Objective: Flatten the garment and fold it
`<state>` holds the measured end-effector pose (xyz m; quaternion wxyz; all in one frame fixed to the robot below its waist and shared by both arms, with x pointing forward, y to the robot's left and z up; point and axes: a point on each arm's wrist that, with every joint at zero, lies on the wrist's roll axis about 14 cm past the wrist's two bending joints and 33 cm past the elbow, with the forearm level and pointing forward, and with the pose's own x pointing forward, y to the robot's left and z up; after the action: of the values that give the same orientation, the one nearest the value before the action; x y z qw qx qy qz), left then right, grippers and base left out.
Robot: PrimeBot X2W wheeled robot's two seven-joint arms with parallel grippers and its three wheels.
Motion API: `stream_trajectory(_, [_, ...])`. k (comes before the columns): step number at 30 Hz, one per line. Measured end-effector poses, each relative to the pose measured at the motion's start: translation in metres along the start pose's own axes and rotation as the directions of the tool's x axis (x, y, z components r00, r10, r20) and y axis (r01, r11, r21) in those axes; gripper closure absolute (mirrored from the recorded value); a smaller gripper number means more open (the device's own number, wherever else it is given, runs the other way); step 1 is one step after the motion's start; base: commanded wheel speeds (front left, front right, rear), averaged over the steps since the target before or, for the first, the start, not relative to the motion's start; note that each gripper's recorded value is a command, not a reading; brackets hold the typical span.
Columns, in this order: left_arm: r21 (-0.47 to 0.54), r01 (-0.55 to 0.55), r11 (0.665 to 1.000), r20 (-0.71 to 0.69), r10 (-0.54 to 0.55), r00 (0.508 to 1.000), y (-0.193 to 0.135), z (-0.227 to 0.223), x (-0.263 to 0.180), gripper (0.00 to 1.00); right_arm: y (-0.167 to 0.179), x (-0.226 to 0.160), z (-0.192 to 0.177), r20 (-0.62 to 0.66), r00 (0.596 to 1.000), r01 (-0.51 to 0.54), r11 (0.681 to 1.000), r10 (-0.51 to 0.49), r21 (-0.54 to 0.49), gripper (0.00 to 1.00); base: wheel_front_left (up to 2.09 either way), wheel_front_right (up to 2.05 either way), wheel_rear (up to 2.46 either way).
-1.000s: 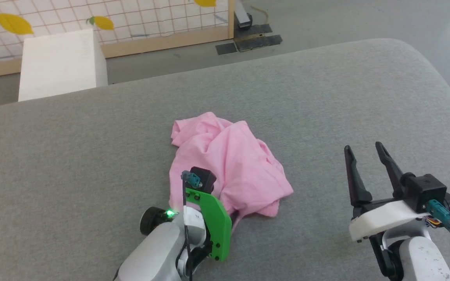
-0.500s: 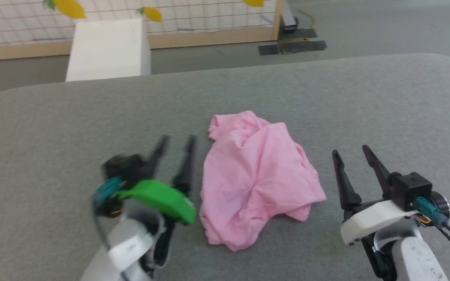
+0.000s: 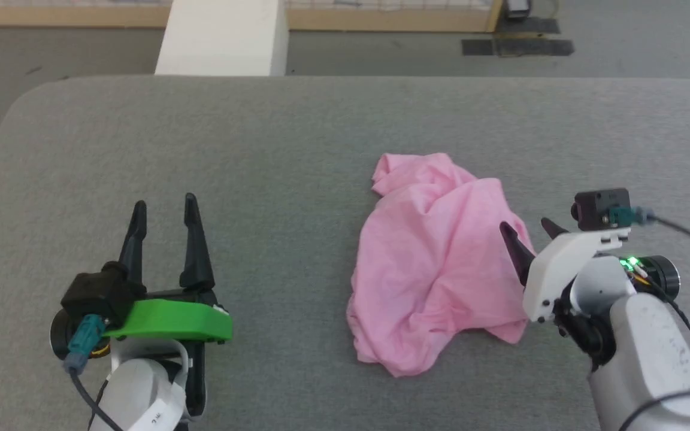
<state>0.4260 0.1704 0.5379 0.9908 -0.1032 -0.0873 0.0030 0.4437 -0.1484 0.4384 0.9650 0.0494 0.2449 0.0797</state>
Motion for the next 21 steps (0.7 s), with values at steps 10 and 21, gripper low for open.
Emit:
stream_trajectory(10, [0.028,-0.087,0.996,-0.032,0.088,0.996,0.035,-0.012,-0.011,0.00,0.029,0.032,-0.034,-0.251,0.964,-0.085,0.996,0.085,0.011,1.00,0.00,0.00,0.00])
stream_trajectory(21, [0.029,-0.096,0.995,-0.020,0.097,0.995,0.039,-0.005,-0.019,0.00,0.119,-0.003,0.052,0.041,0.932,-0.358,0.933,0.359,-0.042,1.00,0.00,0.00,0.00])
